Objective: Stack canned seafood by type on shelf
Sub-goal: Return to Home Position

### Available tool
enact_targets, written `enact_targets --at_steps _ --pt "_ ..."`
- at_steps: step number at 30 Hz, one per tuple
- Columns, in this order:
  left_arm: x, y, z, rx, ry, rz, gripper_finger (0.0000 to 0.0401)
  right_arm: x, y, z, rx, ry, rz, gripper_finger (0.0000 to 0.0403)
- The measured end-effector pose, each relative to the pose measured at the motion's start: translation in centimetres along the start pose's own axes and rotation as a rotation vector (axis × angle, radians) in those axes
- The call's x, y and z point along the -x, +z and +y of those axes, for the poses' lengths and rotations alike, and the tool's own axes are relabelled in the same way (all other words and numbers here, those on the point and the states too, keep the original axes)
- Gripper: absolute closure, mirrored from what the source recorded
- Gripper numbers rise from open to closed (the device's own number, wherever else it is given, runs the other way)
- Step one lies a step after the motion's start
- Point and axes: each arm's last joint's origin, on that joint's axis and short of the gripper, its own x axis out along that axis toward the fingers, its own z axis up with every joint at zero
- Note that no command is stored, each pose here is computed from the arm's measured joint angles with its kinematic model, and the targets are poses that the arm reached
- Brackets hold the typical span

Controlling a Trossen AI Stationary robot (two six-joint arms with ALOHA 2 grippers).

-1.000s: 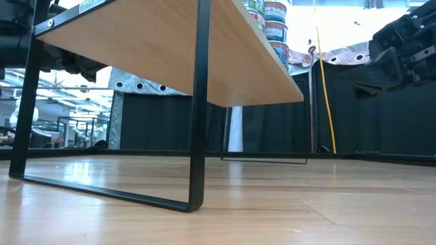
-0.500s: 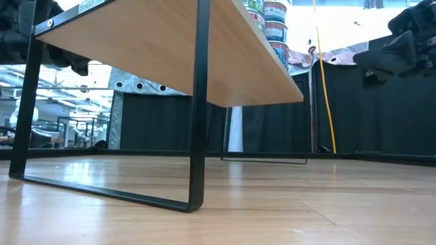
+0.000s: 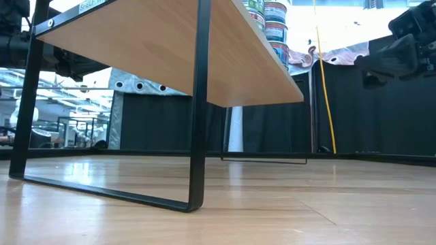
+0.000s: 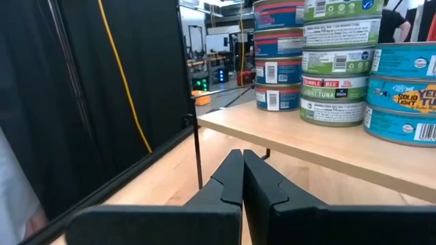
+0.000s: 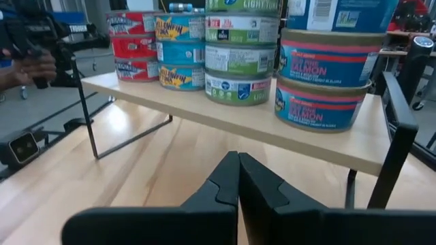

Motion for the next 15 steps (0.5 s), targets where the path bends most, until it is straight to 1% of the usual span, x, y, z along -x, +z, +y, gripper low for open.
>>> enact_targets --at_steps 3,7,12,15 --pt "0.0 -0.01 0.02 -0.009 0.007 0.003 0.0401 0.0 0.01 0.0 -0.013 0.0 -0.001 0.0403" --pt "0.0 -0.02 0.02 -0.028 0.009 0.004 0.0401 0.01 0.48 0.03 -0.04 0.005 -0.05 0.0403" --pt "0.0 -0.04 0.02 -0.028 0.009 0.005 0.0401 -0.01 0.44 0.01 -0.027 -0.002 -0.05 0.0403" --pt "0.0 -0.02 0.03 -0.027 0.009 0.004 0.0401 -0.19 -0.11 -0.11 0.018 -0.033 -0.041 0.0403"
